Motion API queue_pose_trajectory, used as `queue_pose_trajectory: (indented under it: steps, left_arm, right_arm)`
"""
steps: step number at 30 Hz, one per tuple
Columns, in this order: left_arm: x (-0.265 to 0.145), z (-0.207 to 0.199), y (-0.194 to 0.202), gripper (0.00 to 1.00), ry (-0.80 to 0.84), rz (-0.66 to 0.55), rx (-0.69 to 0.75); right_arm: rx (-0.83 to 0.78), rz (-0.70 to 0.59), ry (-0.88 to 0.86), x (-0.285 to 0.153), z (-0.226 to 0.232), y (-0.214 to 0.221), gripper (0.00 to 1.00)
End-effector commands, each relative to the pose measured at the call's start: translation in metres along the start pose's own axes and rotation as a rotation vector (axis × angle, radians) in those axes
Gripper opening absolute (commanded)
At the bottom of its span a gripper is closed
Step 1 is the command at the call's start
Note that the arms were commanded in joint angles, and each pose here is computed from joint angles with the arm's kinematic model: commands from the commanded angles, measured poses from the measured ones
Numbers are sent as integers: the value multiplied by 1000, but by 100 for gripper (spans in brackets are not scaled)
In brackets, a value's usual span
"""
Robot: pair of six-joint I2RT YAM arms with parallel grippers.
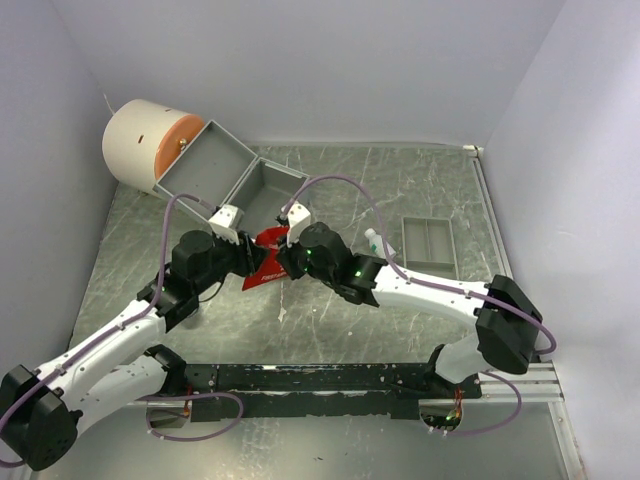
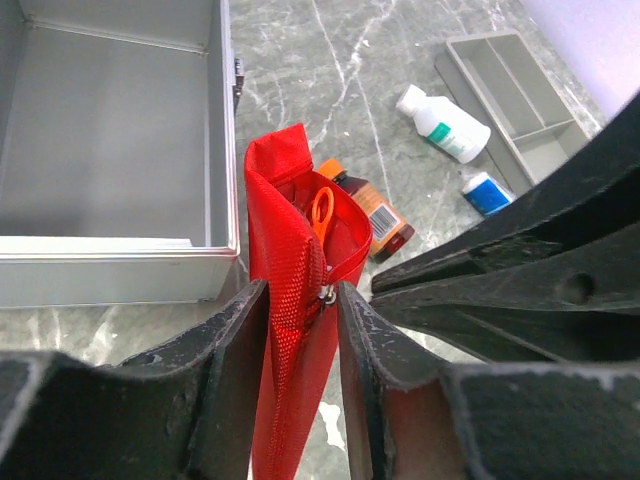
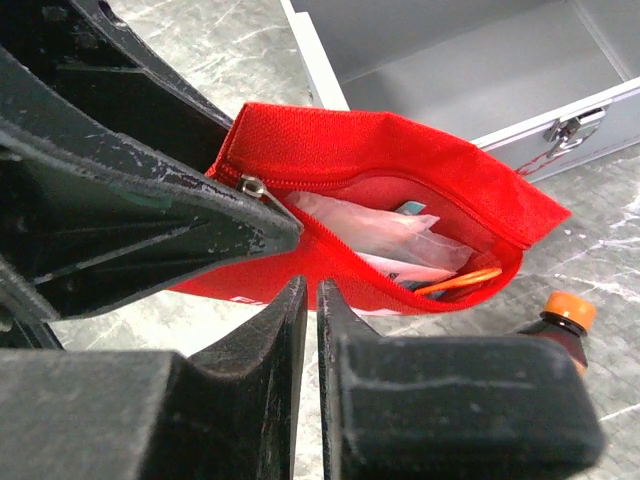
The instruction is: Organize the medicine kit
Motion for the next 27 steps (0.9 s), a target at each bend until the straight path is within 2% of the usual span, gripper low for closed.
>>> queue_pose_trajectory:
  steps: [1,5,8,13,16,19,22,27]
  left_arm:
    - [-4,-17,-16,44,100,-31,14]
    - [-4,-24,-13,41,150,1,31]
    - [-5,-29,-13,36,184,20,33]
    - [-5,-31,-12,22,196,37,40]
    - [-5,-31,-12,18,198,40,46]
    - [-6,-35,-14,25,221,50,48]
    - [-7,-41,-12,36,267,77,53]
    - [-8,-49,2,48,343,185,71]
  right_arm:
    - [9,14,0,9,-2,8,10]
    - [20,29,26,17,-10,14,10]
    - [21,35,56,24,-16,18,10]
    - [19,24,44,27,-20,17,22]
    - [16,17,38,25,-24,16,29]
    - [22,11,40,23,-28,14,31]
    - [36,11,46,23,-32,13,31]
    - [72,11,64,27,-35,12,31]
Point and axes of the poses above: each gripper's point midway between its finger pads, its own x axis out along the fingers, its own z axis along the line the jaws close on, y = z × x, the point moved 3 cm from there along -x, back along the fingers, and after that the axes turned 6 degrees about x, right-handed, at the moved point
